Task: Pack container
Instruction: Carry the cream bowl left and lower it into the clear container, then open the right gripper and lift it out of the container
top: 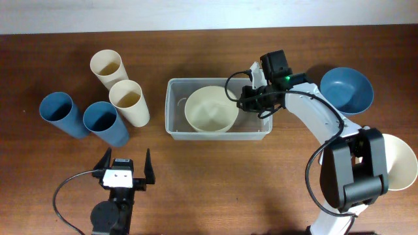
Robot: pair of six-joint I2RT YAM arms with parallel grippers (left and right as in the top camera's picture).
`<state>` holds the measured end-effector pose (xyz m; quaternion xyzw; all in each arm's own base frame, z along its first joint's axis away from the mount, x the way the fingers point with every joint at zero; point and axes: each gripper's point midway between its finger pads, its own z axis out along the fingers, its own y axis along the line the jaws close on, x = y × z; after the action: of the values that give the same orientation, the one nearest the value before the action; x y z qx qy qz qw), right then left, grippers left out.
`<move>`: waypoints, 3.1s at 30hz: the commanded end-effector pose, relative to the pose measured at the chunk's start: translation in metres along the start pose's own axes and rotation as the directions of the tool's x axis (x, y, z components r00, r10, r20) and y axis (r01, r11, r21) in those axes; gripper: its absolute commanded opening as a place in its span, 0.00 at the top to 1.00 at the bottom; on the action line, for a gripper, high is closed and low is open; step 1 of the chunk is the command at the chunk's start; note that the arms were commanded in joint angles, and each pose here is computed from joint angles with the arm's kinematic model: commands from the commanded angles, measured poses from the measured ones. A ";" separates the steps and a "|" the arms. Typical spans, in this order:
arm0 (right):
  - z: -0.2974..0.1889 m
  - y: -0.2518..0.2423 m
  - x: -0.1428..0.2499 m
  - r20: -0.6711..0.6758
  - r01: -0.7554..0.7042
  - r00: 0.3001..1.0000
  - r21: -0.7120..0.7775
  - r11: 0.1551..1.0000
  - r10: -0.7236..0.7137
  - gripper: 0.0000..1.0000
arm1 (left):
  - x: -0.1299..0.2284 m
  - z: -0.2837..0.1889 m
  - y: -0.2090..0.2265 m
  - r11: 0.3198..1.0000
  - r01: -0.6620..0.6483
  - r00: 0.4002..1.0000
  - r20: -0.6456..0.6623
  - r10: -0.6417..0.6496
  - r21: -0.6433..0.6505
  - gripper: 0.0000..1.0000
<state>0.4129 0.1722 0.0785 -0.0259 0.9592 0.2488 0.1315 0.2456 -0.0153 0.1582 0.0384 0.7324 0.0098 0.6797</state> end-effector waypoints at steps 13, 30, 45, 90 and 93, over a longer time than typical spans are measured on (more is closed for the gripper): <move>-0.011 0.012 -0.004 0.001 0.019 1.000 -0.012 1.000 -0.019 0.78 | 0.000 0.000 0.002 1.000 -0.012 1.000 0.003 0.012 -0.009 0.00; -0.019 0.077 0.010 -0.015 0.270 0.963 0.029 0.963 -0.269 0.59 | 0.000 0.000 0.002 1.000 -0.012 1.000 0.003 0.012 -0.009 0.01; 0.014 0.051 0.018 -0.084 0.246 0.968 0.147 0.958 -0.236 0.57 | 0.000 0.000 0.002 1.000 -0.012 1.000 0.003 0.012 -0.009 0.00; 0.013 -0.009 0.017 -0.128 0.181 0.981 0.328 0.927 -0.146 0.53 | 0.000 0.000 0.002 1.000 -0.012 1.000 0.003 0.012 -0.009 0.01; 0.011 -0.005 0.014 -0.121 0.187 0.980 0.313 0.931 -0.156 0.40 | 0.000 0.000 0.002 1.000 -0.012 1.000 0.003 0.012 -0.009 0.00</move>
<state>0.3951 0.1722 0.0567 -0.0982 0.9875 0.0736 0.0985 0.2456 -0.0153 0.1582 0.0384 0.7324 0.0098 0.6797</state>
